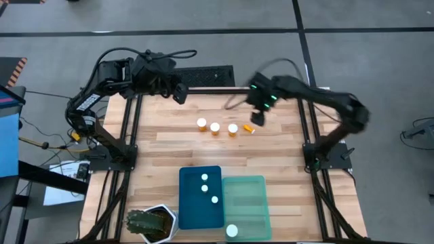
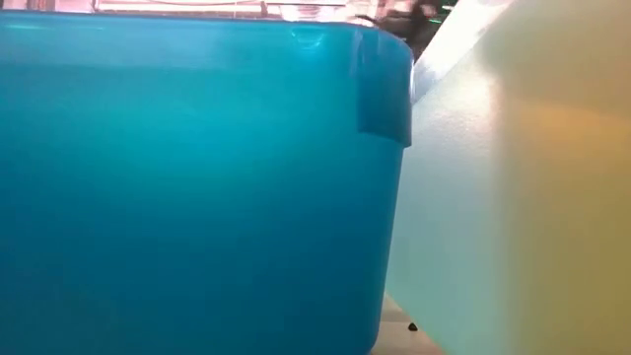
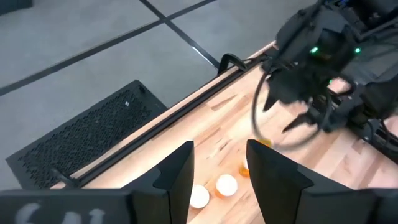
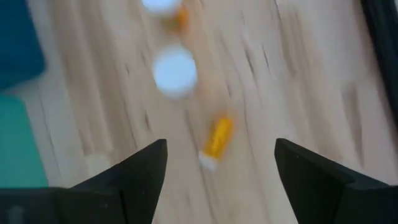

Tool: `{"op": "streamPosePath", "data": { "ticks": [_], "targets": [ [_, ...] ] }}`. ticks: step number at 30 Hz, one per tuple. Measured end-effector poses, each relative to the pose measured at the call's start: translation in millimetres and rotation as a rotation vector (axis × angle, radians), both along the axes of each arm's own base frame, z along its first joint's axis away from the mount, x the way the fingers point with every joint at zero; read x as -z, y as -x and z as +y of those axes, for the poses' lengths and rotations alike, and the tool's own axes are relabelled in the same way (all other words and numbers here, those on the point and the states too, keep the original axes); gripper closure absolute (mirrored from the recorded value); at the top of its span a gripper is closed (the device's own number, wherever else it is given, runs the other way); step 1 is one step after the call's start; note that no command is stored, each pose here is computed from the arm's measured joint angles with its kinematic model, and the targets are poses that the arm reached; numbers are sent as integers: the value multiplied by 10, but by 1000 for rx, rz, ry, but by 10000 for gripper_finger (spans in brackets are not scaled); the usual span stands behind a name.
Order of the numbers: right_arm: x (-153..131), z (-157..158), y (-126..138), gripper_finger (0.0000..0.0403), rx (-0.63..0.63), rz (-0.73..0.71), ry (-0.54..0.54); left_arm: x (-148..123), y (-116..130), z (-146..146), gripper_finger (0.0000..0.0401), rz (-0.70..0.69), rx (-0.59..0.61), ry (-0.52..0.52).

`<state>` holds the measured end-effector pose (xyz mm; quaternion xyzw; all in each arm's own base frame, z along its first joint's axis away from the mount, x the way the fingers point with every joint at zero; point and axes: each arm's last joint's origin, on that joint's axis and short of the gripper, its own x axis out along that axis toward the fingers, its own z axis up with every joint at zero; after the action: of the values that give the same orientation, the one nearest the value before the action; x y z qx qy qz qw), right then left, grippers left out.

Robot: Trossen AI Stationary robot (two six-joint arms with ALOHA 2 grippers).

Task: Pick and place medicine bottles into bin by pill shape (circle, oval)
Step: Put the small orange pill bottle into the blue bin

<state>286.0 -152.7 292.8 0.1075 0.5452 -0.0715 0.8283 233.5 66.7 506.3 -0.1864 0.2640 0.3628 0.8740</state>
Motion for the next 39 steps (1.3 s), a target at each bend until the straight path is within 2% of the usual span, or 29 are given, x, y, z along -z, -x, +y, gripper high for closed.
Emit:
{"op": "streamPosePath", "data": {
  "ticks": [4,8,12,22,28,35,39],
  "targets": [
    [310,188,542,97,151,-63,56,-8,-13,-24,254,5,22,-23],
    [584,258,669,97,246,-165,149,-44,-39,-16,245,-37,24,-39],
    [730,151,592,97,289,-206,155,-68,-58,-15,237,-69,28,-44],
    [1178,-3,258,97,215,-24,68,-65,-57,-16,233,-67,31,-40],
    [1261,-42,133,97,183,1,67,-64,-56,-15,233,-66,33,-39],
    [1488,-58,100,97,158,100,36,-62,-57,-19,233,-67,41,-32],
    [1473,-40,78,100,131,108,59,-62,-57,-18,233,-67,42,-31]
  ]
}}
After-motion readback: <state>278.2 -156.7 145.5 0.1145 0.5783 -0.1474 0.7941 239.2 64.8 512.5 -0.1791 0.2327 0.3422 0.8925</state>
